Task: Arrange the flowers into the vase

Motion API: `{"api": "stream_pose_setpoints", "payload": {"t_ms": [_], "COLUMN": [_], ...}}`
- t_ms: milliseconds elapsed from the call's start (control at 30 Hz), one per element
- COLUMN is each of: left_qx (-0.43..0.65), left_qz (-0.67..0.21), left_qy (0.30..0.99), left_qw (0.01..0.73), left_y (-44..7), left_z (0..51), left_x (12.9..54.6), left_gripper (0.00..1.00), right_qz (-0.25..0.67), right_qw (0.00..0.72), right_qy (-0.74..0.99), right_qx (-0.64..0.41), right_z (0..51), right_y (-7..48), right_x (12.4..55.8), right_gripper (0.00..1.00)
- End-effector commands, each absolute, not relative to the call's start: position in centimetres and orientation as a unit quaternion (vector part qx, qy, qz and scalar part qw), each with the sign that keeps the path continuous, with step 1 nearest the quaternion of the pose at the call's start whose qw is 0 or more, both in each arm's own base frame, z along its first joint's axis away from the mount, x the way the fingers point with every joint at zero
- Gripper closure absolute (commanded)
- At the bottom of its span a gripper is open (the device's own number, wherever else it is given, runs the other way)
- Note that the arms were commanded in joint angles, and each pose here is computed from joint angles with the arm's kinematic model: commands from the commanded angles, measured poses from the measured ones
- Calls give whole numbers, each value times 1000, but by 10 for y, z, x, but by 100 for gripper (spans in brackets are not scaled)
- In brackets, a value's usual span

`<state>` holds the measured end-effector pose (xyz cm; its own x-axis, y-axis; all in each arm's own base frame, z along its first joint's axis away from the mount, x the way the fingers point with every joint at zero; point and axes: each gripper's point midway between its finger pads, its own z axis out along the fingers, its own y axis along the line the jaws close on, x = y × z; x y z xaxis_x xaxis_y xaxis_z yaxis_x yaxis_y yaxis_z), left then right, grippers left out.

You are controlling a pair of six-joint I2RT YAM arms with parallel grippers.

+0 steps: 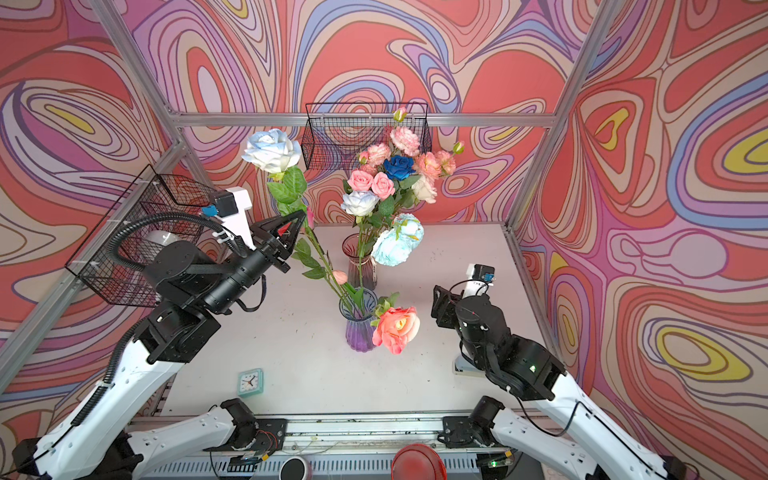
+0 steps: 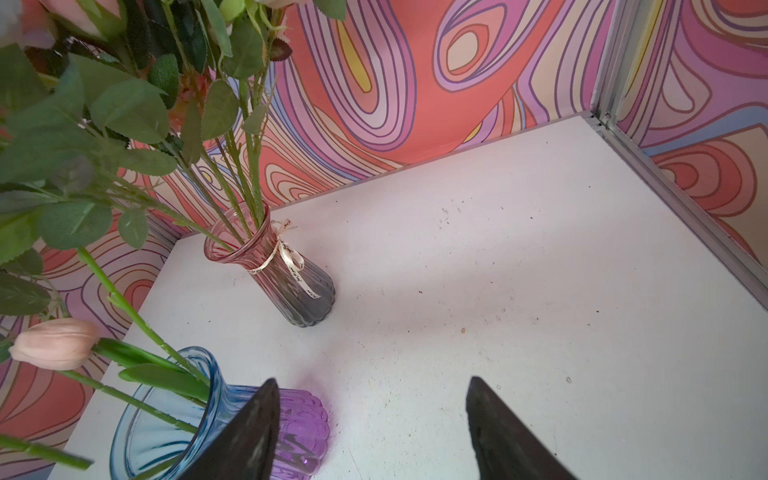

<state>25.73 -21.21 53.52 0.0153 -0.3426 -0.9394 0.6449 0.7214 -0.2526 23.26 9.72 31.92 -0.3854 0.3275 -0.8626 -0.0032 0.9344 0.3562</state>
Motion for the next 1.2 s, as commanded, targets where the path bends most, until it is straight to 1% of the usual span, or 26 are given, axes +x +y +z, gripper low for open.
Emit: {"api": "stream_pose_setpoints", "payload": {"t_ms": [0,133,233,567,800,833,933,1000,1067,1167], "left_qx": [135,142,149,192,180,180,180,176,174,172], "left_qz": [-316,-314,-319,-309,-305,-305,-307,-307,-311,-318], "left_qy": [568,574,591,645,676,678,683,684,678,663], "left_qw": [748,742,726,672,646,643,637,638,643,655], "left_y": [-215,-230,-241,-271,-273,-273,-274,-272,-270,-265], "left_z": [551,537,518,444,400,398,389,388,396,416], "left_x": [259,271,275,260,264,264,262,260,257,251], "left_gripper": [100,100,100,100,100,98,84,70,52,36], "right_qz": [141,142,142,138,144,144,147,148,149,146], "right_qw": [552,553,553,551,548,548,549,548,548,546], "right_qy": [815,815,814,817,818,817,816,816,817,818], "right_qx": [102,102,104,103,102,102,104,104,104,105], "right_z": [323,322,322,314,313,313,314,314,314,312], "right_y": [89,88,86,85,87,86,86,85,86,86], "right_x": [230,229,228,226,226,226,225,224,224,225], "right_gripper": [27,27,27,27,27,27,27,27,27,26]}}
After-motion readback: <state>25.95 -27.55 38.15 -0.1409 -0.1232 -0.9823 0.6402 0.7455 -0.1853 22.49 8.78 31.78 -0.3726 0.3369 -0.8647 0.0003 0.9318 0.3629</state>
